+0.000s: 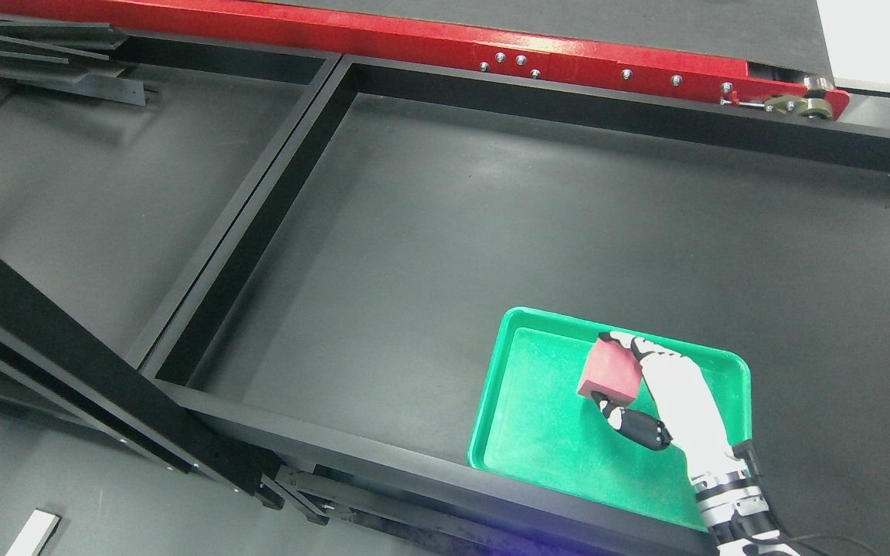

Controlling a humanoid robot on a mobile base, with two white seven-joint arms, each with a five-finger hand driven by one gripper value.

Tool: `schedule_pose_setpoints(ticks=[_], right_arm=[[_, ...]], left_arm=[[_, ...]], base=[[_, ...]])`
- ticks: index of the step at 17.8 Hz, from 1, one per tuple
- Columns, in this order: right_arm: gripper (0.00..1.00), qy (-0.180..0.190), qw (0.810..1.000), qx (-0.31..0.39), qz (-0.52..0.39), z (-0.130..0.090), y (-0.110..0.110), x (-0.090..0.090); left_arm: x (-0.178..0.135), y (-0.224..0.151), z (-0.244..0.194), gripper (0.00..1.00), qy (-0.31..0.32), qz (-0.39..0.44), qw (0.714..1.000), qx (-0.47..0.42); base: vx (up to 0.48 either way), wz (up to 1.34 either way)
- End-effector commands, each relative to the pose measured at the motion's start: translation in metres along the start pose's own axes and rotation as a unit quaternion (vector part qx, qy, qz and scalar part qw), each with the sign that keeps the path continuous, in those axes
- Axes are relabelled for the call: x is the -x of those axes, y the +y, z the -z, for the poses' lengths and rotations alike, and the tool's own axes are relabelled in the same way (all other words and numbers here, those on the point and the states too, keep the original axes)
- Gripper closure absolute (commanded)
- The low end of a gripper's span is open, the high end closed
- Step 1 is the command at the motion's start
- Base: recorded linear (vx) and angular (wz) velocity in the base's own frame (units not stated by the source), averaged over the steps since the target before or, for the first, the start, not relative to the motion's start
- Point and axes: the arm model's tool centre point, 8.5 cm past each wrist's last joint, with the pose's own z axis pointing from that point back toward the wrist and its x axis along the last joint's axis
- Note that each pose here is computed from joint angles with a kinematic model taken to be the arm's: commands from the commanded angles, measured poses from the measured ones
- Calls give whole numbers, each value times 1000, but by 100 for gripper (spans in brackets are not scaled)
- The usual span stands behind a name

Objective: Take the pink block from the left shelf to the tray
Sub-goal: 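Lift the pink cube out of the green tray with the right hand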

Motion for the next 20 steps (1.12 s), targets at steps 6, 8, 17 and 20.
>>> schedule_pose_setpoints(ticks=[6,8,17,20], right_arm=[[97,-26,985,163,47,6,-30,-12],[97,-20,984,169,54,4,-33,-8],[97,-18,983,171,60,3,-33,-7],[97,-18,983,171,60,3,-33,-7]], left_arm=[[2,11,-1,0,2,2,1000,-9],[3,11,-1,0,3,2,1000,-9],[2,11,-1,0,2,2,1000,-9],[3,11,-1,0,3,2,1000,-9]], base=[[0,0],[0,0],[0,0],[-4,21]])
